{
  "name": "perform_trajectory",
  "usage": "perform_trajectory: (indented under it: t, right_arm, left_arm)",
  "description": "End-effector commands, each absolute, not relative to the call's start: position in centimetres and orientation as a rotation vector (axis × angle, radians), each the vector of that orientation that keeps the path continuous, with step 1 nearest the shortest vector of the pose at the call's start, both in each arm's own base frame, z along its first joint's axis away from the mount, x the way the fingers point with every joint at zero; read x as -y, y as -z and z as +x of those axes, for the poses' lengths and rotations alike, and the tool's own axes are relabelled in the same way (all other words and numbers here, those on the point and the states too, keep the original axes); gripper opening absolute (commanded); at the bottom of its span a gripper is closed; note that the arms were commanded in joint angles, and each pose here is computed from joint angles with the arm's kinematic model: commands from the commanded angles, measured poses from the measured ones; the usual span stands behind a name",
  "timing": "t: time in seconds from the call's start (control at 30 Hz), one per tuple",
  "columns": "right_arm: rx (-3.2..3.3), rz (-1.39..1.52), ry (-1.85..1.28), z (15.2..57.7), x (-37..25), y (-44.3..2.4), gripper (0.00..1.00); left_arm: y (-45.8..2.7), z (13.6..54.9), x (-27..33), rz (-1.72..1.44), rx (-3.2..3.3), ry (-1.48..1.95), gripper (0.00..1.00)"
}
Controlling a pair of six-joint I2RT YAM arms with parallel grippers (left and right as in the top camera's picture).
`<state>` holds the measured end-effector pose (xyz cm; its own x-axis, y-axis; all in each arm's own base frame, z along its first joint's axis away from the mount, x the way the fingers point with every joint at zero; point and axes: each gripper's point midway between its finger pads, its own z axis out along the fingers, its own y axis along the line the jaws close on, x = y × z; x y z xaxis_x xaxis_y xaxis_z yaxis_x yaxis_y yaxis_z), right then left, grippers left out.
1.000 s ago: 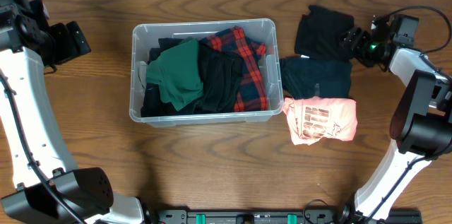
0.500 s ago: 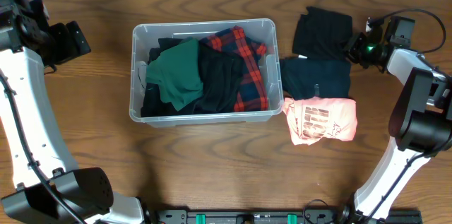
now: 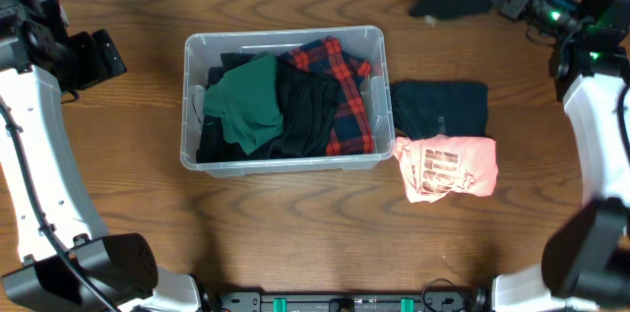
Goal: Pack container
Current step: 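Carry the black garment into the bin with the right gripper and release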
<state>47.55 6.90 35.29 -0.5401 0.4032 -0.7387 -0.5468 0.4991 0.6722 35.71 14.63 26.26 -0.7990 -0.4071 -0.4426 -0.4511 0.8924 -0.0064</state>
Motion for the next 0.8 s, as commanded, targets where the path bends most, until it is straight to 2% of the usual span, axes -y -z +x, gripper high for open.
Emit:
perform_trajectory:
  t: [0.0,0.2,0.33,0.47,0.67,0.77]
  right_arm:
    - [-1.807,-0.189,-1.437,44.7,-12.1,-36.4,0.01]
    - [-1.902,-0.273,-1.623,41.6,-20.2,-35.6,0.01]
    - [-2.092,-0.187,-1.661,39.7,-24.6,-32.3,0.01]
    - [-2.288,-0.087,-1.453,39.6,-25.3,-27.0,0.01]
    - [-2.535,0.006,-1.004,40.6,-23.0,-18.2,0.01]
    - [-2.601,0.004,-0.923,41.1,-22.3,-15.1,0.01]
  left_arm:
    - [-26.4,35.3,-14.7,-0.619,-2.617,-0.152,0.98]
    - [-26.4,35.3,-14.7,-0.619,-2.617,-0.152,0.98]
    - [-26.4,35.3,-14.7,-0.619,-2.617,-0.152,0.98]
    - [-26.4,35.3,-14.7,-0.619,-2.617,-0.152,0.98]
    - [-26.4,35.3,-14.7,-0.619,-2.617,-0.152,0.98]
    - [-26.4,35.3,-14.7,-0.619,-2.617,-0.152,0.98]
